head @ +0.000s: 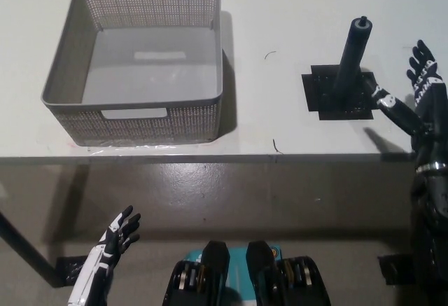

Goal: Use the right hand to pick up a electric screw driver and put it into a container on the left side

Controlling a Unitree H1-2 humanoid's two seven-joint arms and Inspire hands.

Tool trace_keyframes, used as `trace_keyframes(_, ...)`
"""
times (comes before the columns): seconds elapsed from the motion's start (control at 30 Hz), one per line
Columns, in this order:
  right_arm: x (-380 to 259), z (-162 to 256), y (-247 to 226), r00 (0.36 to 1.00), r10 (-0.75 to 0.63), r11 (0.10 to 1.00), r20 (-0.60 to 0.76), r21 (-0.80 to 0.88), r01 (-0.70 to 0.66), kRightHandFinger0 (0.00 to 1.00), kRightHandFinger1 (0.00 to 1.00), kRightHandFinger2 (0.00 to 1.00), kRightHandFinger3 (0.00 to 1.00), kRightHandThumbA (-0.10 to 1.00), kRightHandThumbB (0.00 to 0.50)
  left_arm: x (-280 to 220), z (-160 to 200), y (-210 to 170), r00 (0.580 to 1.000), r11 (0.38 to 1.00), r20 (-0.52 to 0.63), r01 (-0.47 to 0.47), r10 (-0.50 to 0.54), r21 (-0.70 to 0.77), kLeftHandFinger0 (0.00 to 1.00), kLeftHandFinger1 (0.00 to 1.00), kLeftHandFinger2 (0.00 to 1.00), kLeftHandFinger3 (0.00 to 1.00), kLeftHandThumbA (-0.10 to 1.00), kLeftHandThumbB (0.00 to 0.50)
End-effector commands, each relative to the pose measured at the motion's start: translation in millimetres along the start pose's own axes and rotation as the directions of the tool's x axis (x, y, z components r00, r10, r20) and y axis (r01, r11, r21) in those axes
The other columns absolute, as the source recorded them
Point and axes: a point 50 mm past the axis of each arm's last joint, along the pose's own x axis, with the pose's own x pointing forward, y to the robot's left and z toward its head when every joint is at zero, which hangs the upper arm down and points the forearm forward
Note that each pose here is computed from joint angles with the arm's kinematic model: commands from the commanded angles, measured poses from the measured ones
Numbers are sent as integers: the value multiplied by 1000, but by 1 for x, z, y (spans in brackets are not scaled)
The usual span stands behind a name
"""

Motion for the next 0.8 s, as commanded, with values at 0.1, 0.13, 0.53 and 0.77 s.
trace_keyframes(0.1, 38, 11, 7, 1000, 5, 1000, -16, 12, -5, 1000, 1000, 1000, 1000, 1000, 449, 5, 8, 2, 999, 1000, 47, 9, -9, -8, 1000, 1000, 1000, 1000, 1000, 10)
trace_keyframes(0.13, 40, 10, 7, 1000, 6, 1000, -20, 6, -6, 1000, 1000, 1000, 1000, 1000, 437, 5, 8, 2, 999, 1000, 47, 10, -9, -8, 1000, 1000, 1000, 1000, 1000, 13)
trace_keyframes(0.53, 64, 5, 18, 994, 27, 995, -105, 96, -17, 1000, 1000, 1000, 1000, 1000, 412, 5, 8, 3, 998, 1000, 58, 10, -10, -10, 1000, 1000, 1000, 1000, 1000, 24)
trace_keyframes(0.77, 80, 0, 26, 992, 38, 996, -124, 82, -28, 1000, 1000, 1000, 1000, 1000, 408, 5, 7, 2, 998, 1000, 56, 8, -7, -8, 1000, 1000, 1000, 1000, 1000, 36)
